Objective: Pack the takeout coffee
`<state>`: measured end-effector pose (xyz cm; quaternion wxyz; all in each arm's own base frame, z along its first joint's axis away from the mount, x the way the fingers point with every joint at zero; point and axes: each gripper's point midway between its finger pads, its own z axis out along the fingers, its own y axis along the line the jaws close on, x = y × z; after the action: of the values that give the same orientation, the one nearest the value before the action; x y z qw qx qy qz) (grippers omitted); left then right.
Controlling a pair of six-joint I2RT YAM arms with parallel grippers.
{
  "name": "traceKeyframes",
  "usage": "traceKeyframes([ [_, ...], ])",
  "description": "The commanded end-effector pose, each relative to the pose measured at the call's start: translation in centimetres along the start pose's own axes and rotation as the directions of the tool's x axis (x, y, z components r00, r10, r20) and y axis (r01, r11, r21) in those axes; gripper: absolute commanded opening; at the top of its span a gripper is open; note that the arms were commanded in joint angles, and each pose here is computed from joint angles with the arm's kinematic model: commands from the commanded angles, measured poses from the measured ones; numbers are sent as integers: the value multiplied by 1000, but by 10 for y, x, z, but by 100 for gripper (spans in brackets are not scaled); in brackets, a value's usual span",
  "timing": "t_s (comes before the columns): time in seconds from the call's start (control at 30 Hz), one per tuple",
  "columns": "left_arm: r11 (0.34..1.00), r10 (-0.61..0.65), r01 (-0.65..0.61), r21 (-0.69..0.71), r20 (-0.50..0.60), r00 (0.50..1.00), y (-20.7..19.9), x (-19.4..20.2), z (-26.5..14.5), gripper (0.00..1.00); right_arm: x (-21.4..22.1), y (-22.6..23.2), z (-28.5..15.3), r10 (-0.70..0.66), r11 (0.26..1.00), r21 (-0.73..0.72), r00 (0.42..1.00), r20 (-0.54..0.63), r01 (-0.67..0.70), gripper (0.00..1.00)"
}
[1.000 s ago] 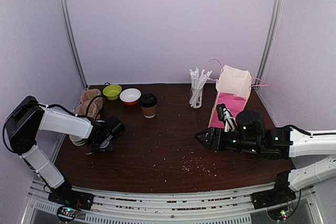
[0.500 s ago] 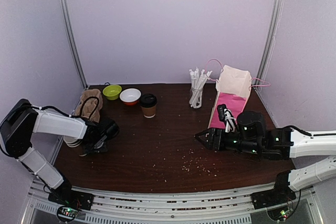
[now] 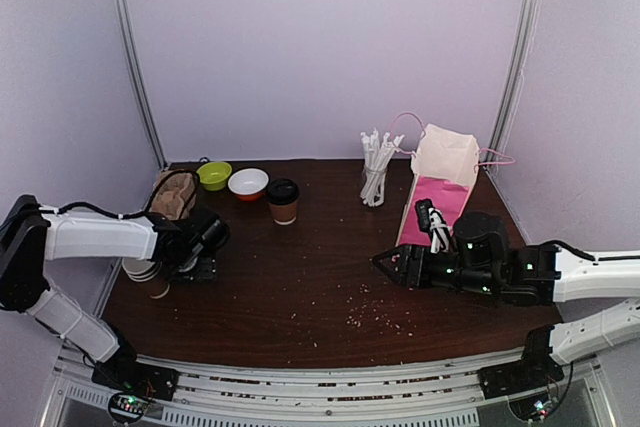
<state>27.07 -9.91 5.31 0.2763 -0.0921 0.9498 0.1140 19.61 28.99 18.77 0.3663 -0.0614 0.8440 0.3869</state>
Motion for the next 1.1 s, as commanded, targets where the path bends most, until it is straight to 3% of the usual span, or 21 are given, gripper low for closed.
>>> traceKeyframes([
  [0.0,988,46,-54,144,61,997,-35,-30,-41,78,-3,5,-2,-14,1000,-13,1000,9,14,72],
  [0.27,989,4,-39,146,234,972,-31,-115,-106,83,-4,5,1,-24,1000,-7,1000,5,24,72],
  [0.57,995,-80,68,76,178,981,30,-170,-59,80,-5,6,1,-34,999,-6,999,6,34,72],
  [1.07,999,-45,44,20,34,998,41,-160,27,77,-11,16,-1,-42,999,-24,999,4,42,73],
])
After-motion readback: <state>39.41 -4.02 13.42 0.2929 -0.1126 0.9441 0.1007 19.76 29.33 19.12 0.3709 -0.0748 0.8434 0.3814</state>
